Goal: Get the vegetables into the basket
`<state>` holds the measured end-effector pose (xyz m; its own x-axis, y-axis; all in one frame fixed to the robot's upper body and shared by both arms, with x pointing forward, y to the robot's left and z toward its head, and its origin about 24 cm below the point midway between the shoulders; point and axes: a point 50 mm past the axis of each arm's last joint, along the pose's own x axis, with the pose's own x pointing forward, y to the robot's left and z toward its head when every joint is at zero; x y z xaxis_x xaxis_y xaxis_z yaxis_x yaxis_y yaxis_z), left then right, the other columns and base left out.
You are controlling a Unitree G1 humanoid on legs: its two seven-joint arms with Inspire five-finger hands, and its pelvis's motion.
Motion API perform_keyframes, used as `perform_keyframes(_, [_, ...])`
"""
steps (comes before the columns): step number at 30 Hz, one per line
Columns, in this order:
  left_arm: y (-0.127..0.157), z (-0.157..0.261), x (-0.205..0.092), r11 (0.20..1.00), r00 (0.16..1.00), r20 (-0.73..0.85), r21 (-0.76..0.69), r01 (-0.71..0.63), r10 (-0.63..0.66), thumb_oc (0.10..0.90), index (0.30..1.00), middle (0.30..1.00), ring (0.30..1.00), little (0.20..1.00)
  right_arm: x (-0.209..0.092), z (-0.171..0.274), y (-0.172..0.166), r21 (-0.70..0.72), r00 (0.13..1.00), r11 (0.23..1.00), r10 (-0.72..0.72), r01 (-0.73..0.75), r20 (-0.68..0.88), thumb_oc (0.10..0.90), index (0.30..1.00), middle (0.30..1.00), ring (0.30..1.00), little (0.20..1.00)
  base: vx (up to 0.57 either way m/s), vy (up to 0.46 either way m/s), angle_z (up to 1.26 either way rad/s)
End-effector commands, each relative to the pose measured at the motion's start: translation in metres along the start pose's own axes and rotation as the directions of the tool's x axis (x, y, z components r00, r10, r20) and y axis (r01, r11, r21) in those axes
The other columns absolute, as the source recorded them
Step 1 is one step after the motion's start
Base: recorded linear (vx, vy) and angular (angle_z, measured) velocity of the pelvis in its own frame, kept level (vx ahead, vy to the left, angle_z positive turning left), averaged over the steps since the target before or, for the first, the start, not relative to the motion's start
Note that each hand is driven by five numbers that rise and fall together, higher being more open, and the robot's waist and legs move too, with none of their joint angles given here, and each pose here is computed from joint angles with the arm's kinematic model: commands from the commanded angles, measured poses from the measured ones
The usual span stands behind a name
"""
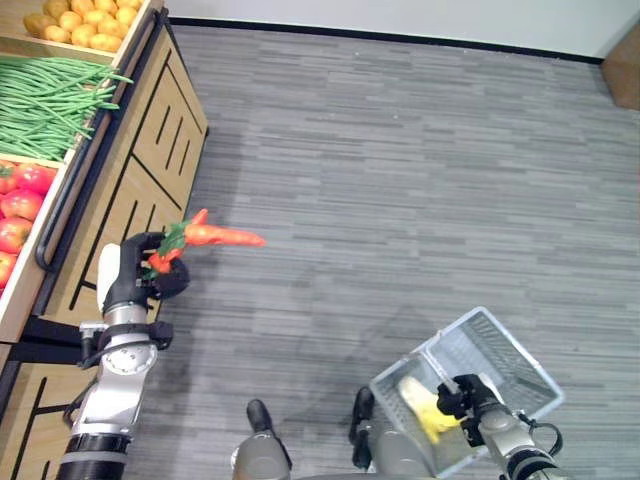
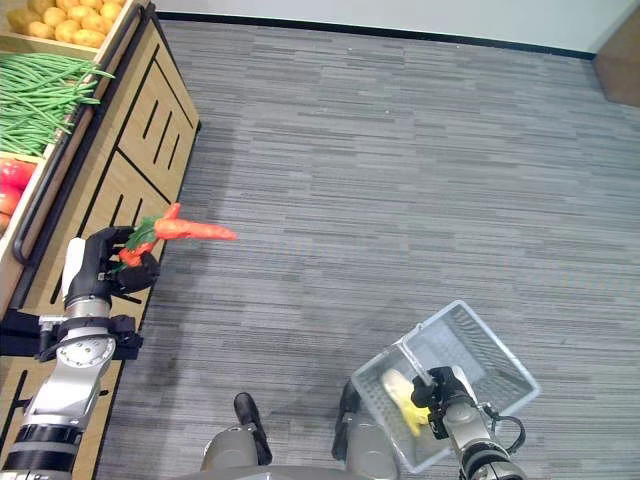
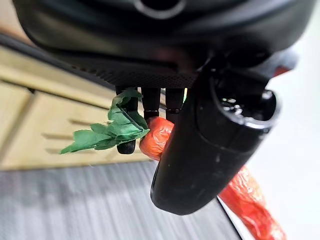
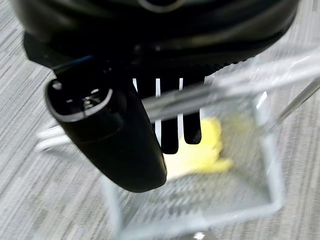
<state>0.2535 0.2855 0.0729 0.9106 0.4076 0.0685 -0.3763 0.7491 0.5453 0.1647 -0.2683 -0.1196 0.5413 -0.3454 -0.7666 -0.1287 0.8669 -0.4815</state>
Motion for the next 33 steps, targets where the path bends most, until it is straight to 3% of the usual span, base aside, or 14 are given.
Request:
perform_keyframes(1, [0.024, 0.022, 0.011, 0.996, 0.988, 0.132, 0.023, -0.088, 0.084, 0.400, 0.300, 0.300, 0.300, 0.300, -0.003, -0.009, 0.004, -0.028, 1.000, 1.000, -0.003, 0.003, 0.000, 0.400, 0.300, 0.300, 0.300, 0.300, 0.03, -0.200, 0.26])
perform_keyframes(7, [0.006, 0.013, 0.010, 1.000, 0.996, 0.088, -0.003, -0.027, 0.027, 0.400, 0.300, 0.300, 0.300, 0.300, -0.002, -0.002, -0.015, -0.053, 0.998, 0.997, -0.046, 0.048, 0.036, 0.400, 0.300, 0.300, 0.300, 0.300, 0.06, -0.072, 0.09])
perform_keyframes(13, [-0.001, 0.013, 0.004, 0.989, 0.987, 0.113, 0.107, 0.098, -0.110, 0.400, 0.300, 0.300, 0.300, 0.300, -0.001, 0.003, -0.018, -0.027, 0.997, 0.998, -0.059, 0.060, 0.041, 0.400, 0.300, 0.300, 0.300, 0.300, 0.03, 0.160, -0.35])
perform_keyframes(25, [-0.032, 0.020, -0.002, 0.844, 0.878, 0.110, 0.353, 0.403, -0.465, 0.400, 0.300, 0.300, 0.300, 0.300, -0.001, 0.104, -0.029, -0.037, 0.948, 0.997, -0.056, 0.071, 0.315, 0.400, 0.300, 0.300, 0.300, 0.300, 0.02, 0.063, -0.36])
perform_keyframes(33, [-0.055, 0.059, -0.004, 0.722, 0.771, 0.221, 0.567, 0.397, -0.597, 0.400, 0.300, 0.300, 0.300, 0.300, -0.020, 0.168, -0.019, -0.017, 0.862, 1.000, -0.002, 0.012, 0.506, 0.400, 0.300, 0.300, 0.300, 0.300, -0.02, -0.036, 0.00])
